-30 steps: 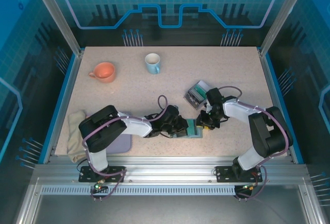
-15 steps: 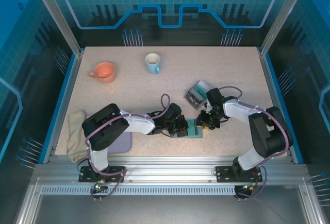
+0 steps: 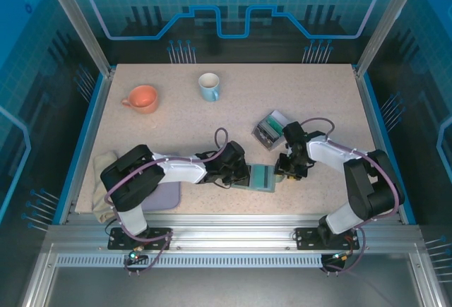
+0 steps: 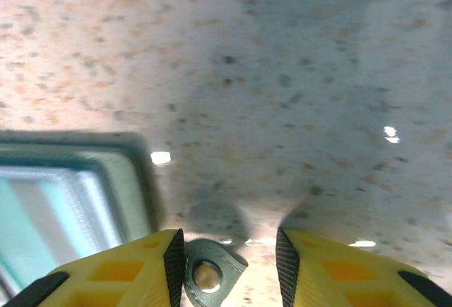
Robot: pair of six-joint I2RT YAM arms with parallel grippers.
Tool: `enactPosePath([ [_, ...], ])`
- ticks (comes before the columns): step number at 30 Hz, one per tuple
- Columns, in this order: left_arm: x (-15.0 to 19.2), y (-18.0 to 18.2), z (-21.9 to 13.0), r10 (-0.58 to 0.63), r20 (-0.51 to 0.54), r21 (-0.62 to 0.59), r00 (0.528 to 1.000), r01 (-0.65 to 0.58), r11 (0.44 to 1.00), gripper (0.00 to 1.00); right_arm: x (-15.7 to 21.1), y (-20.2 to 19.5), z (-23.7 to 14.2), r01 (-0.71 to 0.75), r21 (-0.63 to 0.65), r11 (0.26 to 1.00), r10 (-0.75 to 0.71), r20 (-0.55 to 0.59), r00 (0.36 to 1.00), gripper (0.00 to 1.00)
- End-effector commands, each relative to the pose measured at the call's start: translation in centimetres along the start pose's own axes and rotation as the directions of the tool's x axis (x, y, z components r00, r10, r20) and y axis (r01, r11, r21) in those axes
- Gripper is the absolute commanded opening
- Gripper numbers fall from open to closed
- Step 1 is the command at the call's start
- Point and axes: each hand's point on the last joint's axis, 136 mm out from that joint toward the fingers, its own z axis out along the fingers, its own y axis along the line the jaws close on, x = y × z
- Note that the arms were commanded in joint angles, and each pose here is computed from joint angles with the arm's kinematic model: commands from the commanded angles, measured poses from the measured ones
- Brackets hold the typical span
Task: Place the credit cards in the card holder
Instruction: Insert the credit card into the card slot, then pick up the credit card from the storage box.
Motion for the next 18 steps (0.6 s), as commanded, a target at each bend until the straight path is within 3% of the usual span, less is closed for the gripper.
enactPosePath([
  [1, 0.0, 1.2, -0.8, 0.043, 0.0, -0.059, 0.999, -0.043, 0.997, 0.09, 0.3, -2.3, -1.3, -0.02, 0.121, 0.992, 0.019, 0.014, 1.0, 0.41],
  [9, -0.5, -0.6, -1.4, 0.084, 0.007, -0.01, 0.996, -0.084, 0.996, 0.12, -1.3, -3.1, -4.7, -0.005, 0.158, 0.987, -0.014, 0.122, 0.992, 0.45],
  [13, -1.7, -2.2, -2.7, 0.061, 0.036, 0.046, 0.998, -0.062, 0.997, 0.15, -5.4, 0.1, -9.0, 0.102, -0.023, 0.995, -0.092, 0.277, 0.957, 0.41],
  [15, -2.6, -2.9, -3.3, 0.045, 0.043, 0.073, 0.998, -0.048, 0.996, 0.19, -7.2, 2.7, -10.9, 0.224, -0.114, 0.968, -0.176, 0.332, 0.927, 0.35],
  [18, -4.0, -4.0, -4.1, 0.021, 0.051, 0.118, 0.998, -0.027, 0.993, 0.22, -9.2, 5.6, -12.5, 0.371, -0.15, 0.916, -0.298, 0.363, 0.883, 0.29],
])
